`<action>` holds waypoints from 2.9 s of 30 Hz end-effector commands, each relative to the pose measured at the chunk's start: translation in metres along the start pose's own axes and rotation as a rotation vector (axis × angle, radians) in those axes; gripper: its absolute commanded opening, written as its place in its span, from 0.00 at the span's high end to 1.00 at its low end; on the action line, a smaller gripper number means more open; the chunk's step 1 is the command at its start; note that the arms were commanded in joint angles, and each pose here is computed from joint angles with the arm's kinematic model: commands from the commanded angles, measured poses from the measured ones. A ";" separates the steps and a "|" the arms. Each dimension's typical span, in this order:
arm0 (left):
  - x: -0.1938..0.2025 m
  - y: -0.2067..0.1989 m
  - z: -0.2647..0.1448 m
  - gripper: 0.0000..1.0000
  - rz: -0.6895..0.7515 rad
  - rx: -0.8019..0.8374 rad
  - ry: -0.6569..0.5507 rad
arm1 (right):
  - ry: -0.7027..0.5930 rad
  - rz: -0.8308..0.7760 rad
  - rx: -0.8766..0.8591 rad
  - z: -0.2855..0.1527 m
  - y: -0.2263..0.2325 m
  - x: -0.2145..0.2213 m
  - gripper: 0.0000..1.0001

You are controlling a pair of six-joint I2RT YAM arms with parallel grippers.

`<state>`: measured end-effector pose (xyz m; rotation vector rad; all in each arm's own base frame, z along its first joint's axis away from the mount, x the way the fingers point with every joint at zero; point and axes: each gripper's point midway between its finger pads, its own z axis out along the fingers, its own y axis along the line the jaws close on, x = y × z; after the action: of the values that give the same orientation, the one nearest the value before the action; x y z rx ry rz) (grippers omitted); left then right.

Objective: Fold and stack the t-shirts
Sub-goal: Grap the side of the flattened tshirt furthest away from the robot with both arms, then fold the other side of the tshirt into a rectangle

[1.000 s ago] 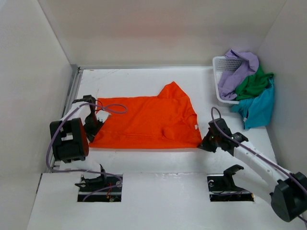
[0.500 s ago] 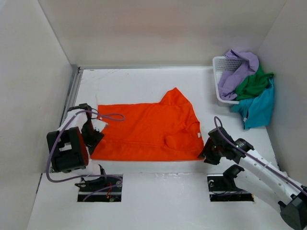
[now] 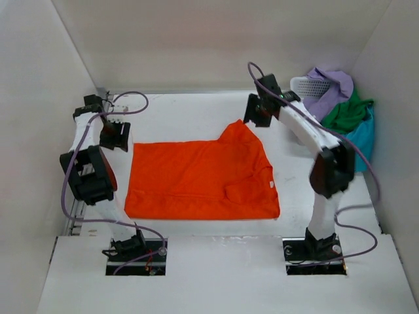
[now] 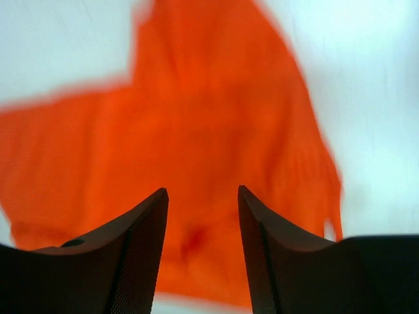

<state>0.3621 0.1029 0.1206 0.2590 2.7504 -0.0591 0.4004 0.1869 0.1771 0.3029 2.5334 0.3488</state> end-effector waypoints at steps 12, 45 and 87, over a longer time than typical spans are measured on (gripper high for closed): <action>-0.067 -0.015 0.101 0.43 -0.166 0.054 -0.042 | 0.021 -0.141 0.097 0.195 -0.005 -0.067 0.36; -0.074 -0.041 0.087 0.99 0.040 0.047 -0.151 | -0.022 -0.170 -0.052 0.088 0.032 -0.027 1.00; -0.007 -0.041 0.012 0.90 0.625 -0.249 -0.360 | 0.068 0.024 -0.036 0.001 -0.045 0.169 1.00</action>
<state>0.3666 0.0651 0.1061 0.7655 2.2908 0.2809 0.2521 0.1824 0.0749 0.2943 2.6381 0.3710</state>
